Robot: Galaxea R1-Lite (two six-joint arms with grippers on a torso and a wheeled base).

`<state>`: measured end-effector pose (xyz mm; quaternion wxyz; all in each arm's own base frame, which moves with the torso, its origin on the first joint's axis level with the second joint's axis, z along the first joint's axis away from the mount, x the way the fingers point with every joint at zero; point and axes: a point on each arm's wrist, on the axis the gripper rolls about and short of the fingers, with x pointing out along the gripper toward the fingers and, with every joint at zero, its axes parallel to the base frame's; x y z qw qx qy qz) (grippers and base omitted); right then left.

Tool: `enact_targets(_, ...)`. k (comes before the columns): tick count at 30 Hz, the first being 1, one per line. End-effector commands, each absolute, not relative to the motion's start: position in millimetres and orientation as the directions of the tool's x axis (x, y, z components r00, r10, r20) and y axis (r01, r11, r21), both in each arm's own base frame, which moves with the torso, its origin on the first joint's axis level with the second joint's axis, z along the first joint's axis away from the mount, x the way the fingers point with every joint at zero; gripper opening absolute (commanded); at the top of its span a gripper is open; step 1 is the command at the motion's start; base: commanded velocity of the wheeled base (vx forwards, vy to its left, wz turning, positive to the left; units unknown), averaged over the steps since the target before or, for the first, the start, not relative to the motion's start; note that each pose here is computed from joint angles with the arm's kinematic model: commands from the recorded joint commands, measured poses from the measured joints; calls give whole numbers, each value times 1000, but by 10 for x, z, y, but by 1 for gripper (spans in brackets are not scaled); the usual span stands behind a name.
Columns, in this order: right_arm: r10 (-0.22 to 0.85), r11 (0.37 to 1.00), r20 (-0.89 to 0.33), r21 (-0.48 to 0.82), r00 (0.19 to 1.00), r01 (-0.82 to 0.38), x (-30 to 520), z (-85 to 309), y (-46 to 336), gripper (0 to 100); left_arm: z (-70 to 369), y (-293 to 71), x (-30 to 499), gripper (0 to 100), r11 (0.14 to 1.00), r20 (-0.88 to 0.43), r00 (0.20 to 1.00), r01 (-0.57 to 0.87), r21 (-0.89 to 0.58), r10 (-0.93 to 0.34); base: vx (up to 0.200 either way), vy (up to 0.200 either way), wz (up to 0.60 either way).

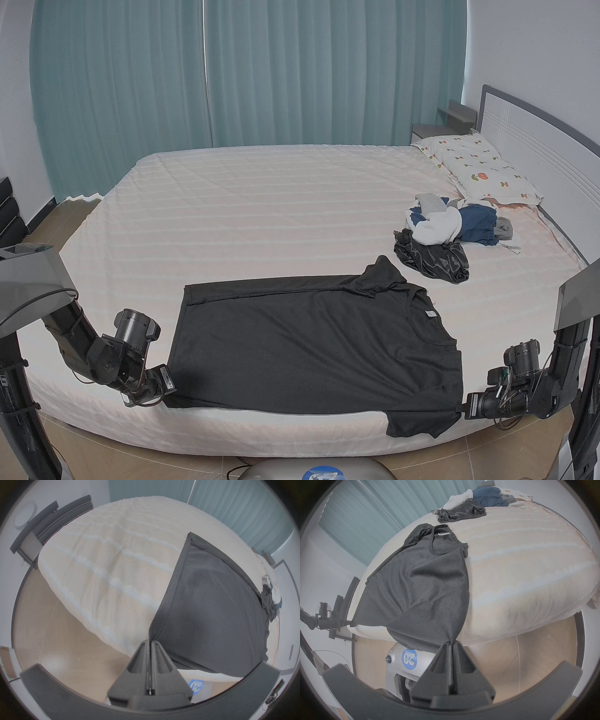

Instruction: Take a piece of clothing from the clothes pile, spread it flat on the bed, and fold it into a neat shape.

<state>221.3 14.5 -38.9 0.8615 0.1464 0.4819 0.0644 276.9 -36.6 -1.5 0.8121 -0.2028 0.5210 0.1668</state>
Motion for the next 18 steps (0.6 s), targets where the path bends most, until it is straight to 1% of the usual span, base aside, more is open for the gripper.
enact_targets(1,248,949,-819,312,517,38,2128,-374,105,0,-27,-346,2713,0,877,-929,364,-465,-119,67,0,0,0)
enact_targets(7,255,949,-813,315,523,27,2140,-382,123,0,-25,-345,2690,0,882,-933,355,-457,-118,59,0,0,0)
enact_targets(10,257,948,-814,316,521,25,2140,-386,123,0,5,-339,2696,0,880,-929,369,-452,-146,36,0,0,0)
enact_targets(13,259,949,-815,316,519,22,2131,-383,133,0,80,-329,2690,0,876,-921,389,-438,-200,-16,0,0,0)
enact_targets(16,259,949,-814,316,521,23,2132,-380,129,0,127,-315,2667,0,879,-919,394,-430,-206,-23,0,0,0)
enact_targets(17,259,948,-812,317,523,23,2144,-382,130,100,114,-310,2658,0,885,-922,387,-422,-196,-20,0,0,0)
enact_targets(18,259,948,-810,318,527,23,2154,-380,130,100,106,-301,2660,0,888,-923,384,-419,-192,-18,0,0,0)
